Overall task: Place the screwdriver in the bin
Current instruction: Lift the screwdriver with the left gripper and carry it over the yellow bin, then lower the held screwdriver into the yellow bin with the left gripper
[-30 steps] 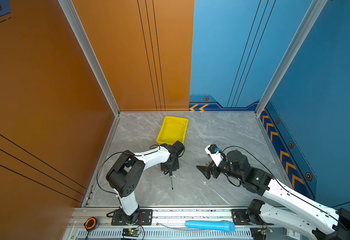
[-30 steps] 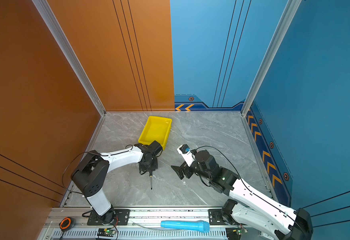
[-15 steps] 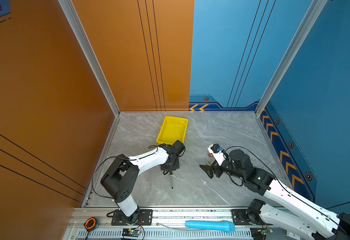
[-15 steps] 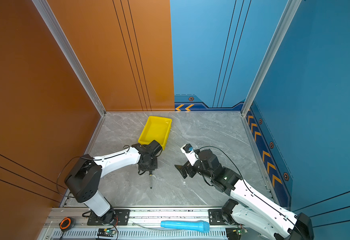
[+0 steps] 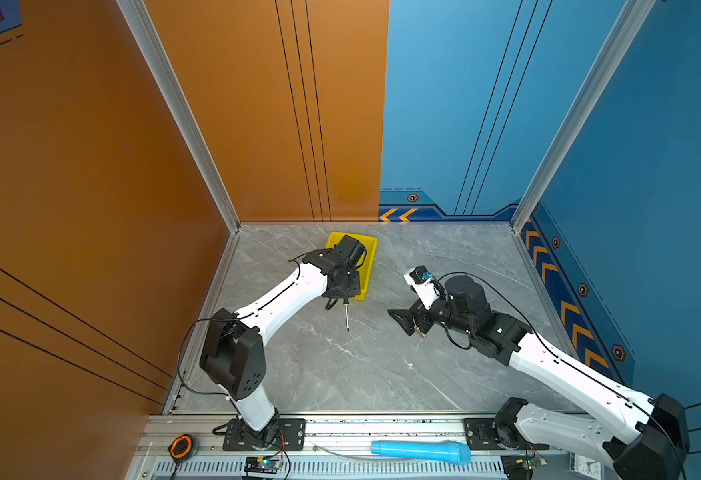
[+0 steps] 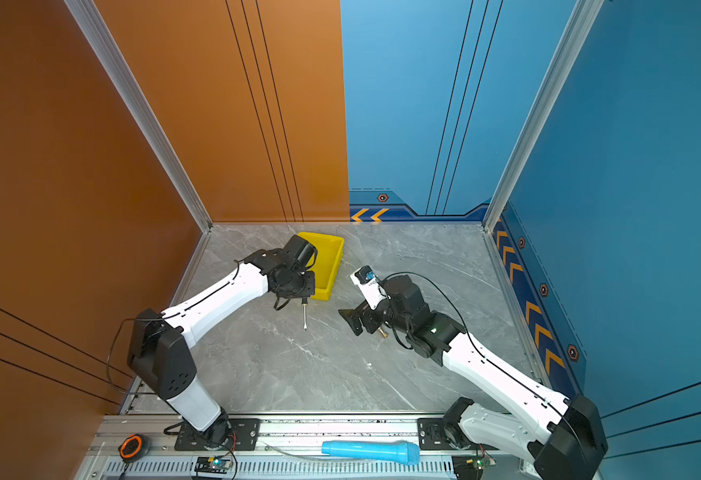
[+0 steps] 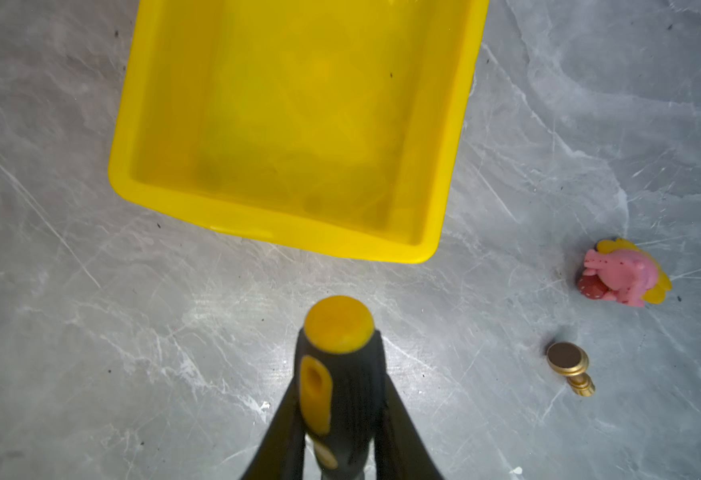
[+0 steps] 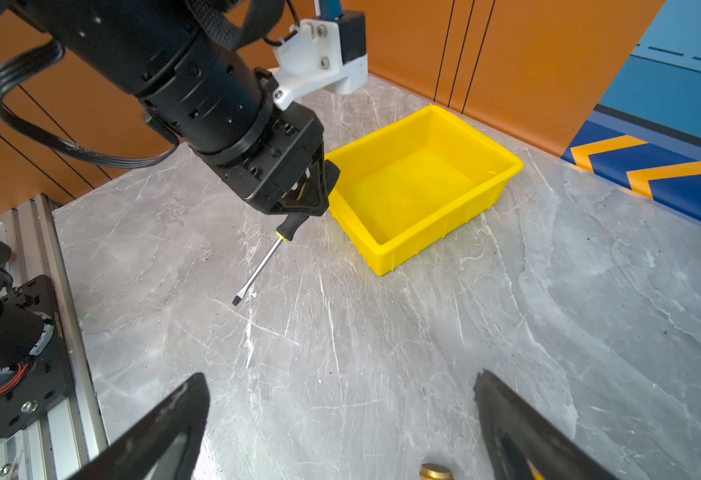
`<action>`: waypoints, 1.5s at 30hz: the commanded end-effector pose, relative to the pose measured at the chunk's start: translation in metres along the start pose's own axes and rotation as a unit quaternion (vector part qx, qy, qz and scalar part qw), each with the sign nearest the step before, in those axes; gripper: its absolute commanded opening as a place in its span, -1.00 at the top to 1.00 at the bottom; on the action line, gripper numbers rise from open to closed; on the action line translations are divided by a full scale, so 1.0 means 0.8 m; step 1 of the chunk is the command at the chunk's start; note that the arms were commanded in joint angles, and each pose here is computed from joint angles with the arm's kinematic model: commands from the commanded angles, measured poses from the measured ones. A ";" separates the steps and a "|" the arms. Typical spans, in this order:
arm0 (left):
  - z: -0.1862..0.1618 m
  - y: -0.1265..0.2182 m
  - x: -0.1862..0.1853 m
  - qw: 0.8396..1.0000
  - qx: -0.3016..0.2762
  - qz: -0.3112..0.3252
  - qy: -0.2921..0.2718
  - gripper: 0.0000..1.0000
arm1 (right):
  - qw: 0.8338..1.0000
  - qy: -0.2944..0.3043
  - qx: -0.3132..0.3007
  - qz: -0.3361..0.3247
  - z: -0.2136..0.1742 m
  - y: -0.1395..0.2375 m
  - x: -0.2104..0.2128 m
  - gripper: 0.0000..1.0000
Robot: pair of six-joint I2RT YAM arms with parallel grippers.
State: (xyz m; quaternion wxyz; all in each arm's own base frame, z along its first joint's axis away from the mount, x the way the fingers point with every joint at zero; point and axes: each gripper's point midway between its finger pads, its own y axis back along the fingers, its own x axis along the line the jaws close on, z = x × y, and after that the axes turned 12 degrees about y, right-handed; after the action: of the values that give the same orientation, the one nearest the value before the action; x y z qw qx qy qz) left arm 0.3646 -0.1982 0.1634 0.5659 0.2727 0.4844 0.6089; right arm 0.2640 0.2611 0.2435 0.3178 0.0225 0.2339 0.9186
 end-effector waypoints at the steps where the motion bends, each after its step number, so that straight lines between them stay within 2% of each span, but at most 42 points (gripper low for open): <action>1: 0.022 0.000 -0.005 0.999 0.001 -0.002 -0.039 0.81 | 1.000 -0.016 -0.008 -0.006 0.014 -0.002 -0.015 -1.00; 8: 0.085 0.009 -0.037 0.995 -0.042 -0.027 -0.083 0.81 | 0.998 -0.053 0.010 -0.038 0.010 -0.014 -0.045 -1.00; 16: 0.137 -0.010 -0.068 0.989 -0.077 -0.029 -0.121 0.81 | 0.994 -0.100 0.018 -0.052 0.005 -0.018 -0.070 -0.99; 22: 0.171 -0.021 -0.089 0.987 -0.104 -0.035 -0.116 0.83 | 0.991 -0.125 0.020 -0.050 0.001 -0.023 -0.074 -0.99; 34: 0.197 -0.072 -0.100 0.986 -0.113 -0.024 -0.120 0.83 | 0.988 -0.135 0.030 -0.064 -0.010 -0.026 -0.078 -0.99; 45: 0.200 -0.116 -0.090 0.987 -0.099 -0.009 -0.126 0.83 | 0.984 -0.143 0.051 -0.092 -0.033 -0.019 -0.083 -1.00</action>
State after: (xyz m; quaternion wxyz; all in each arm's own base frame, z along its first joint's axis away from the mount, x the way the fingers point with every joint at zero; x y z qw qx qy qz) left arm 0.5540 -0.2405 0.1537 0.6533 0.2819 0.3596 0.6037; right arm 0.3244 0.2298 0.2273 0.4152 0.1394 0.2257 0.8702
